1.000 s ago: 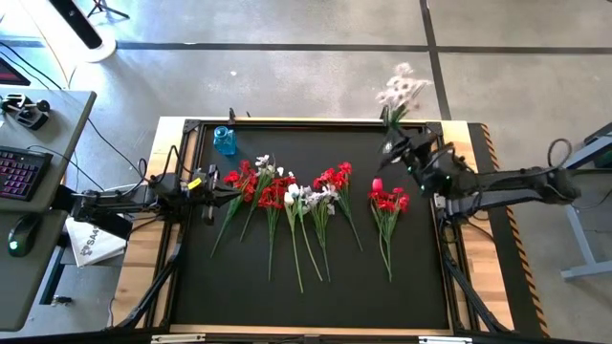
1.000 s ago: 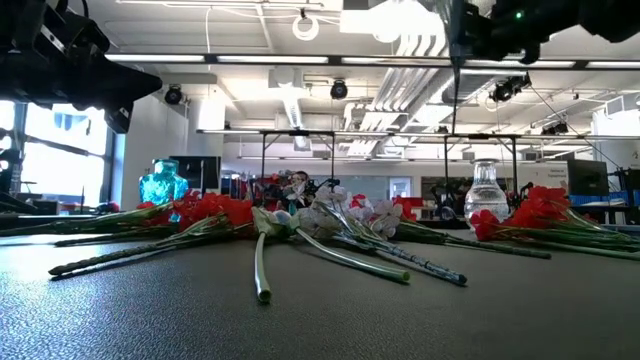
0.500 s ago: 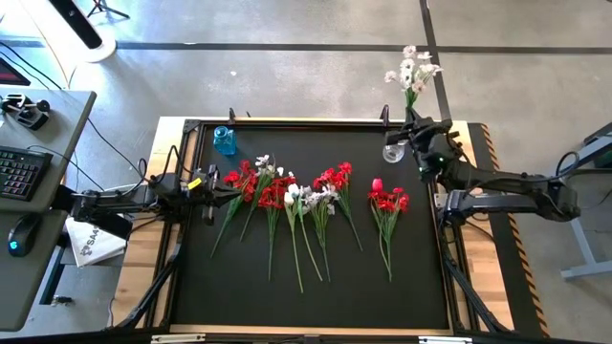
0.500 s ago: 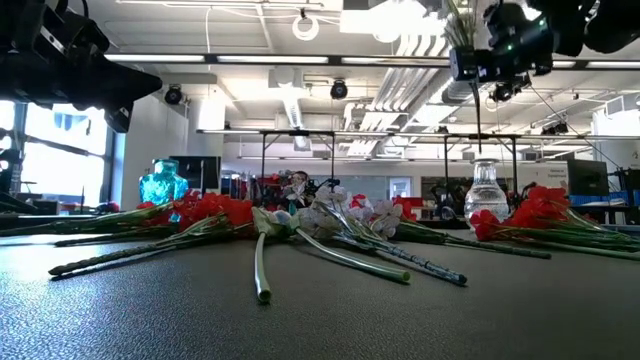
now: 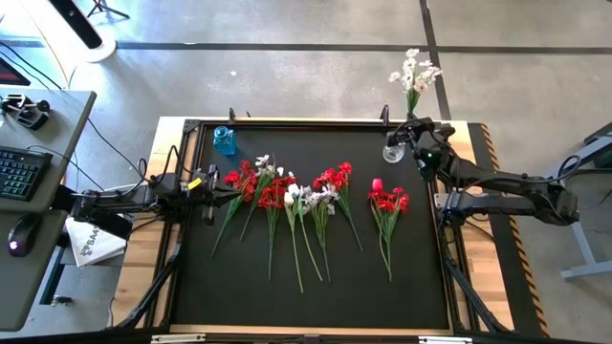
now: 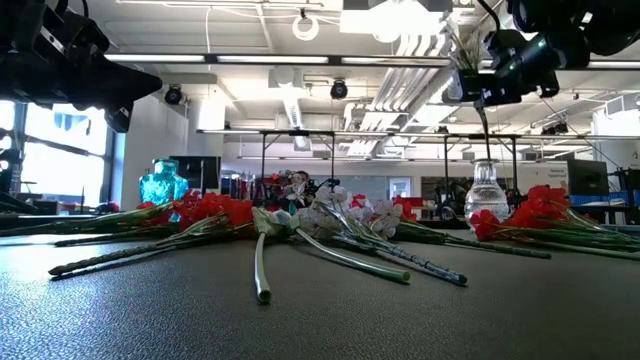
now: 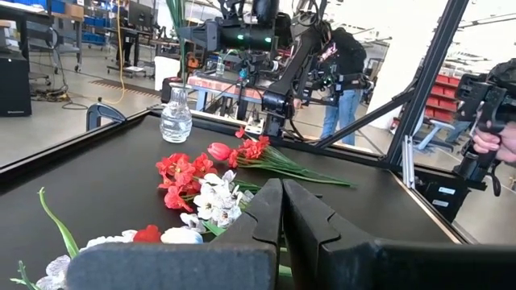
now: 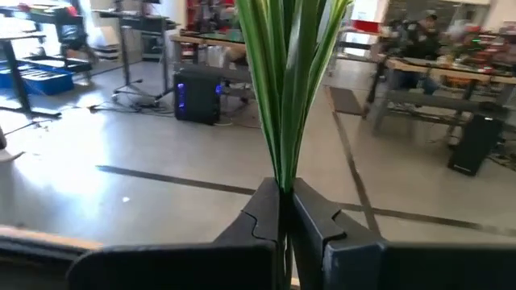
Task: Sort flowers into vase by color
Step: Put the white orchid into the transparent vase, then put the orange orchid into the blue vase
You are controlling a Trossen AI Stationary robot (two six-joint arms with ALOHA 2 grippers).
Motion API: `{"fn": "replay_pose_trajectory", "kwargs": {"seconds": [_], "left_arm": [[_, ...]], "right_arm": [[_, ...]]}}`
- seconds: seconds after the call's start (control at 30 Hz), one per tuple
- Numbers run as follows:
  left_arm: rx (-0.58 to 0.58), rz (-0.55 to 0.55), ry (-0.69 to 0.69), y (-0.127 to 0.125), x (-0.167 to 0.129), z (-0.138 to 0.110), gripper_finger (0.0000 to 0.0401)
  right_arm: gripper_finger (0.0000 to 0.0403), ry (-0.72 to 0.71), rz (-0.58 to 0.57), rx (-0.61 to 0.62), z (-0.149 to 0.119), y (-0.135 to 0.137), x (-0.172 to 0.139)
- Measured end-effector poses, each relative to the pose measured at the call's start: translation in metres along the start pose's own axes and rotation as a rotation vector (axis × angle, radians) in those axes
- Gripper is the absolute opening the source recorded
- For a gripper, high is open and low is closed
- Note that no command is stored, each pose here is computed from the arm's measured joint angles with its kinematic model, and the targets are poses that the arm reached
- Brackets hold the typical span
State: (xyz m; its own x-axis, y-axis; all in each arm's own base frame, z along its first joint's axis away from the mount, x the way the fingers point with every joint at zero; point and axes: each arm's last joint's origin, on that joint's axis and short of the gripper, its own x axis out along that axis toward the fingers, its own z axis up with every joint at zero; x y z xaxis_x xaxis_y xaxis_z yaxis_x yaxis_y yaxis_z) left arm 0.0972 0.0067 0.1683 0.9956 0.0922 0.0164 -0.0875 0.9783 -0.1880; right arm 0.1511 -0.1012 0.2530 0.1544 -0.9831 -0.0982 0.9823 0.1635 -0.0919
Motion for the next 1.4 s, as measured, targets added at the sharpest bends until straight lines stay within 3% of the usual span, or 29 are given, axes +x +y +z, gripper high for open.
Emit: {"fn": "replay_pose_trajectory", "kwargs": {"seconds": [0.2,0.57,0.8,0.93,1.1,1.27,1.4], "left_arm": [[0.0,0.0,0.0,0.0,0.0,0.0,0.0],[0.0,0.0,0.0,0.0,0.0,0.0,0.0],[0.0,0.0,0.0,0.0,0.0,0.0,0.0],[0.002,0.003,-0.001,0.0,0.0,0.0,0.0],[0.01,0.007,-0.002,0.0,0.0,0.0,0.0],[0.008,0.008,-0.002,0.0,0.0,0.0,0.0],[0.003,0.008,-0.002,0.0,0.0,0.0,0.0]], "right_arm": [[0.0046,0.023,0.013,0.004,-0.003,0.0,0.0],[0.0171,0.094,0.007,-0.065,-0.013,-0.001,-0.001],[0.0219,0.223,0.031,-0.06,0.004,-0.005,-0.005],[0.0226,0.366,0.084,-0.021,0.02,-0.012,-0.013],[0.0219,0.549,0.256,0.09,0.04,-0.013,-0.03],[0.0197,0.649,0.462,0.145,0.041,0.006,-0.054],[0.0174,0.738,0.563,0.13,0.03,0.03,-0.078]]}}
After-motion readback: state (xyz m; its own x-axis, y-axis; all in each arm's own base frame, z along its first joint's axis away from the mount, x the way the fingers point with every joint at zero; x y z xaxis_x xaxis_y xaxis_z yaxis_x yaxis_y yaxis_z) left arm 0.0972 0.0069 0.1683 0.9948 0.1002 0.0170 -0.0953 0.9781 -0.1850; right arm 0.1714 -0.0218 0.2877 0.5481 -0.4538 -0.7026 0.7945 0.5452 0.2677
